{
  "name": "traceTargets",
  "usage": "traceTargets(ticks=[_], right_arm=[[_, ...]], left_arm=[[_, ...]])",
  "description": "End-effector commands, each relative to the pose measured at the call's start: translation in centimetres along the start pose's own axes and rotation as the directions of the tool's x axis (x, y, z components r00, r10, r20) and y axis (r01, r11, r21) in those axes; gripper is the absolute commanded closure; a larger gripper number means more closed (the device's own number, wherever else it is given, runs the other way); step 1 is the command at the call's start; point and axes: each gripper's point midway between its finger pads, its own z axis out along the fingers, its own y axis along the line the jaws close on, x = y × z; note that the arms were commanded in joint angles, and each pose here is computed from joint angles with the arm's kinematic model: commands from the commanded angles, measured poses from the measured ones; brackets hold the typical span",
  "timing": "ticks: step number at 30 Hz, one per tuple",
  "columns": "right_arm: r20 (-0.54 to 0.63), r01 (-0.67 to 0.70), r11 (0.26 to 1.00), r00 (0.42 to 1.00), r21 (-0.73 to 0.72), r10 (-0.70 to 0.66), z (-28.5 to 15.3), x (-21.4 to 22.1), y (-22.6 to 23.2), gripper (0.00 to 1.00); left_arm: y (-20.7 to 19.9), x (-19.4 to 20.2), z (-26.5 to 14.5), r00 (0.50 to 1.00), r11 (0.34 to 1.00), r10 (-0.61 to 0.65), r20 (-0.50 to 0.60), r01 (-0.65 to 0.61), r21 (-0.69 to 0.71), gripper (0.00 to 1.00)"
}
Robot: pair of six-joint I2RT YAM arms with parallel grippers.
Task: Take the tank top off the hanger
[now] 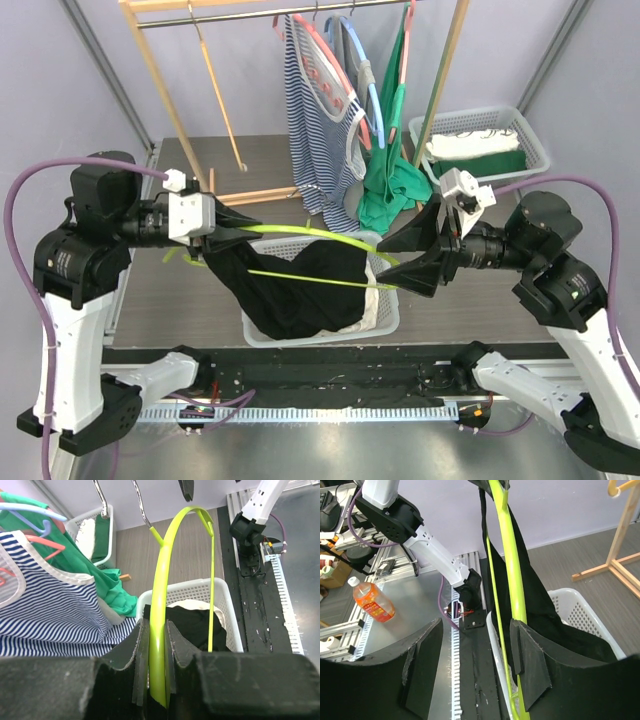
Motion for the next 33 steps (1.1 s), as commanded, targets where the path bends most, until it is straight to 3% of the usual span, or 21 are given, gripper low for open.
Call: traceTargets(ticks=[1,14,25,30,33], right_arm=[[-0.025,-0.038,0.999,0.999,-0.031,0.037,0.5,0.4,0.0,0.37],[-0.027,-0.019,1.0,0.999,0.02,0.019,0.6,0.9,-1.3,0.42],[0.057,0.005,0.964,0.998,0.266,-0.021,0.2,-1.1,-5.5,0.44],[0.039,-0.005,0.976,0.999,0.217,-0.004,0.5,-0.3,-4.8,0.5],[-0.017,-0.051,0.993,0.998,0.109,0.053,1.1,1.5,-3.4,0.53]], left_arm=[[-0.1,-1.9,-0.2,0.997,0.998,0.056,0.048,-0.057,0.012,1.0],[-1.6,-3.8,-0.5,0.994,0.998,-0.016,0.109,0.009,0.062,1.0],[-2.0,-3.5,-0.4,0.992,0.996,-0.059,0.109,0.05,0.077,1.0],[-1.7,-3.7,-0.4,0.992,0.996,-0.051,0.114,0.043,0.073,1.0],[-1.4,-4.0,-0.3,0.992,0.997,-0.043,0.12,0.035,0.069,1.0]])
